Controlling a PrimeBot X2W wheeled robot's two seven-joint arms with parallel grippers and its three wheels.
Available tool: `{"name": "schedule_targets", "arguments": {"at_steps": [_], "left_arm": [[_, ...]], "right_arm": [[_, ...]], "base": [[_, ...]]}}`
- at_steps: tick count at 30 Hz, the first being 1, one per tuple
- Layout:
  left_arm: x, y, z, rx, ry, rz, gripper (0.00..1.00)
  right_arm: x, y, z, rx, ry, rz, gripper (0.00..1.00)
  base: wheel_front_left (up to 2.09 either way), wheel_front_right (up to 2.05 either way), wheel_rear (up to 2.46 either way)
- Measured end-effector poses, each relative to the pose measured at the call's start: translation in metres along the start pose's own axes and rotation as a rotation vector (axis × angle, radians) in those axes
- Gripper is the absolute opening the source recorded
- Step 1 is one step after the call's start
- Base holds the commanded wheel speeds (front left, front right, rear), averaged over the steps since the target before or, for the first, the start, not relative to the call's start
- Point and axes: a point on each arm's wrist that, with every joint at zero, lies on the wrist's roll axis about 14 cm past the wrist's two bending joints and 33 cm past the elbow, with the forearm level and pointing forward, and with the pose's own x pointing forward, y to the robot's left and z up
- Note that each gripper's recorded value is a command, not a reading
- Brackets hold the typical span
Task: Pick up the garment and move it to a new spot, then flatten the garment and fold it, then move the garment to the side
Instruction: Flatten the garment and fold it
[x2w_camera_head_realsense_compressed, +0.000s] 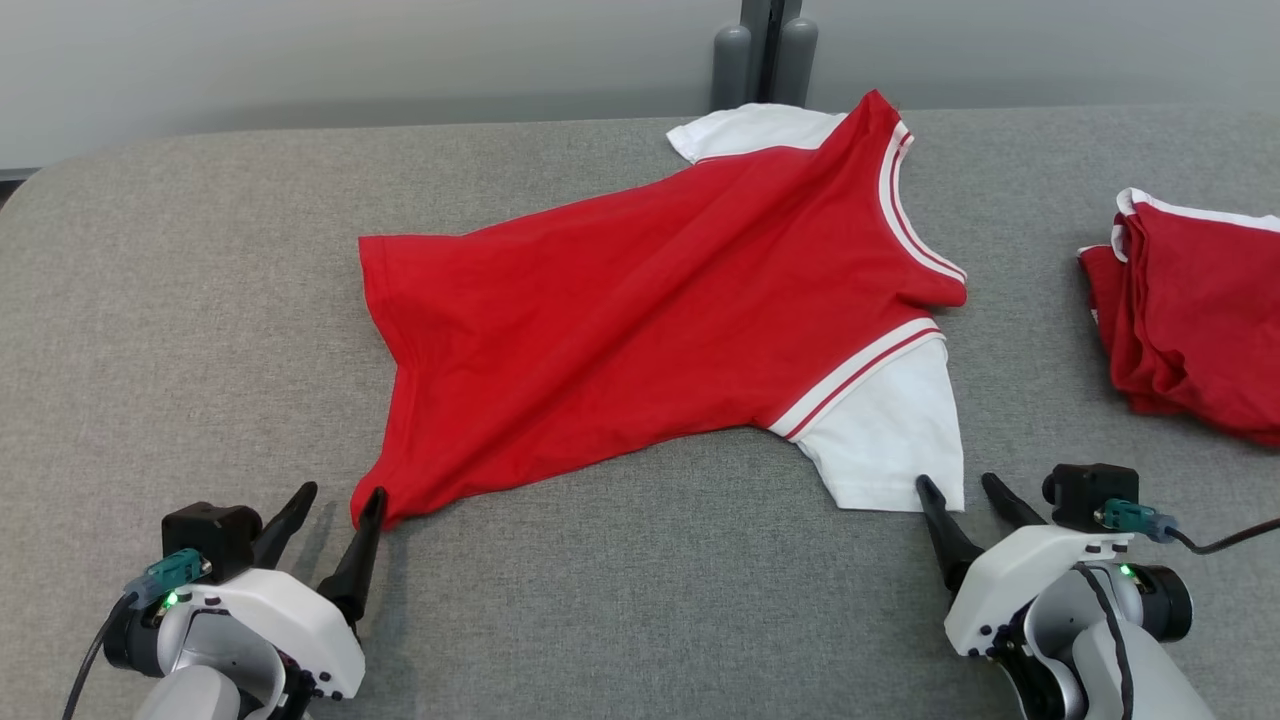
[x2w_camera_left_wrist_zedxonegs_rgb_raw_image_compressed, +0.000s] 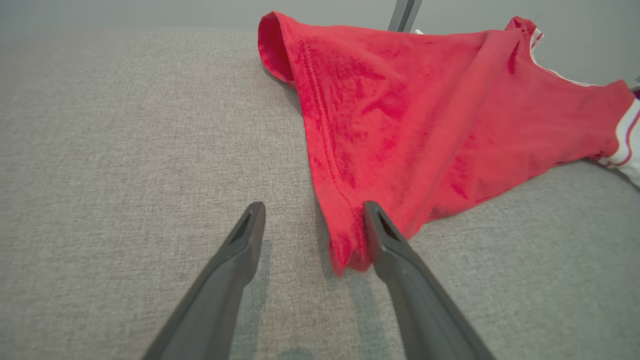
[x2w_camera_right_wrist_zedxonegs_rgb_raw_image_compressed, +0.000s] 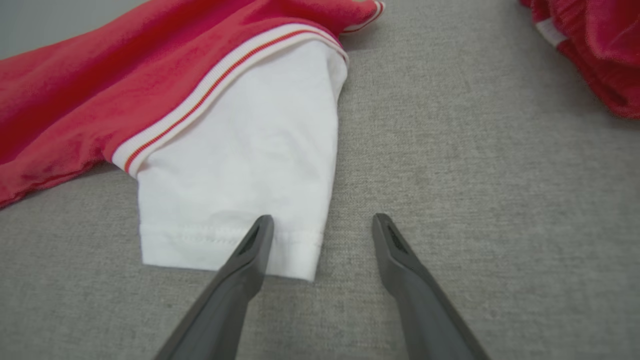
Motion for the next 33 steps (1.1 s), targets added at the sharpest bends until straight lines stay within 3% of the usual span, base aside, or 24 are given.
{"name": "schedule_targets", "arguments": {"at_steps": [10, 12, 13, 15, 16, 17, 19, 26, 33], "left_arm": [[0.004, -0.008, -0.022, -0.007, 0.113, -0.039, 1.00], [0.005, -0.013, -0.026, -0.025, 0.133, -0.056, 1.00], [0.005, -0.014, -0.025, -0.031, 0.133, -0.060, 1.00], [0.005, -0.014, -0.026, -0.033, 0.144, -0.065, 0.99], [0.005, -0.015, -0.028, -0.037, 0.156, -0.069, 0.82], [0.005, -0.017, -0.030, -0.044, 0.168, -0.077, 0.58], [0.004, -0.021, -0.030, -0.061, 0.169, -0.089, 0.00], [-0.001, -0.025, -0.021, -0.088, 0.146, -0.105, 0.00], [-0.007, -0.026, 0.009, -0.081, 0.027, -0.115, 0.00]], "right_arm": [[0.010, 0.013, -0.007, 0.027, 0.039, 0.043, 1.00], [0.011, 0.014, -0.007, 0.028, 0.033, 0.046, 0.81], [0.011, 0.014, -0.007, 0.029, 0.031, 0.047, 0.58], [0.012, 0.016, -0.006, 0.029, 0.027, 0.053, 0.37], [0.012, 0.018, -0.007, 0.031, 0.023, 0.060, 0.22], [0.012, 0.020, -0.007, 0.032, 0.021, 0.064, 0.00], [0.012, 0.022, -0.006, 0.033, 0.007, 0.069, 0.00], [0.009, 0.023, 0.004, 0.025, -0.051, 0.068, 0.00], [-0.001, 0.025, 0.033, 0.009, -0.164, 0.080, 0.00]], "base": [[0.00, 0.00, 0.00], [0.00, 0.00, 0.00], [0.00, 0.00, 0.00], [0.00, 0.00, 0.00], [0.00, 0.00, 0.00], [0.00, 0.00, 0.00], [0.00, 0.00, 0.00], [0.00, 0.00, 0.00], [0.00, 0.00, 0.00]]}}
